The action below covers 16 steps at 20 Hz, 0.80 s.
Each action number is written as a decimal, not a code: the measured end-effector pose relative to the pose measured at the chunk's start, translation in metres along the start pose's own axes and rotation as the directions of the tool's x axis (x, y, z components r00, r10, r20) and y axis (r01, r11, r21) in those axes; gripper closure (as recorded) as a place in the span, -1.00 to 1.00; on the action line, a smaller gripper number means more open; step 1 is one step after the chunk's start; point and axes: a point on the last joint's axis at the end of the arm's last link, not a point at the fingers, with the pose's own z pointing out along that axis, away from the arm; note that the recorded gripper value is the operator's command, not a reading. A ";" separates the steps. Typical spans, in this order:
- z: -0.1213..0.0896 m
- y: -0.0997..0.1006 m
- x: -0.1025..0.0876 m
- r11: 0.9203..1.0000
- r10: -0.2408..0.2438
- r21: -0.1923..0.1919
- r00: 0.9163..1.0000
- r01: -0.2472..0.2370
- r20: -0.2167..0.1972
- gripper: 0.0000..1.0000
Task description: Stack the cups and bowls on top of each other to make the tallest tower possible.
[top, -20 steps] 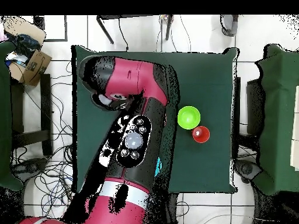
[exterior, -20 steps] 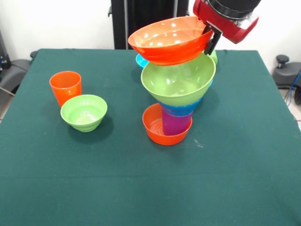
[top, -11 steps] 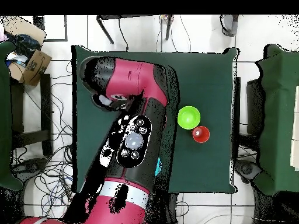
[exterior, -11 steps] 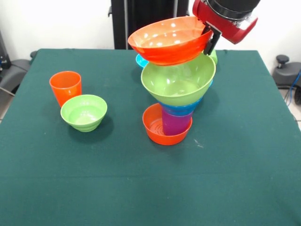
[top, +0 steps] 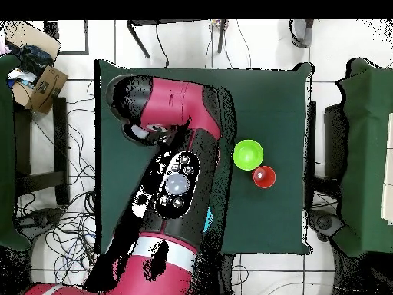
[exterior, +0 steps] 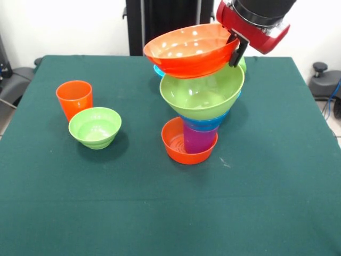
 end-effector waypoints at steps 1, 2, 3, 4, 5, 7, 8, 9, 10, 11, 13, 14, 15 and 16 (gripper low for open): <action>0.001 0.000 0.000 1.000 0.000 0.001 1.000 0.000 -0.001 1.00; 0.003 0.000 -0.001 1.000 0.000 0.003 1.000 0.000 -0.002 1.00; 0.004 0.000 -0.002 1.000 0.000 0.004 1.000 0.000 -0.003 1.00; 0.006 0.001 -0.002 1.000 0.000 0.006 1.000 0.000 -0.004 1.00; 0.008 0.001 -0.003 1.000 0.000 0.008 1.000 0.000 -0.006 1.00; 0.012 0.001 -0.003 1.000 0.000 0.011 1.000 0.000 -0.009 1.00; 0.015 0.002 -0.004 1.000 0.000 0.016 1.000 0.000 -0.014 1.00; 0.017 0.002 -0.004 1.000 0.000 0.017 1.000 0.000 -0.015 1.00; 0.019 0.002 -0.004 1.000 0.000 0.019 1.000 0.000 -0.017 1.00; 0.021 0.002 -0.004 1.000 0.000 0.023 1.000 0.000 -0.020 1.00; 0.027 0.003 -0.003 1.000 -0.001 0.029 1.000 0.002 -0.026 1.00; 0.029 0.003 -0.003 1.000 -0.001 0.031 1.000 0.002 -0.028 1.00; 0.030 0.003 -0.003 0.999 -0.001 0.032 1.000 0.002 -0.028 1.00; 0.031 0.003 -0.003 0.999 -0.001 0.033 1.000 0.002 -0.029 1.00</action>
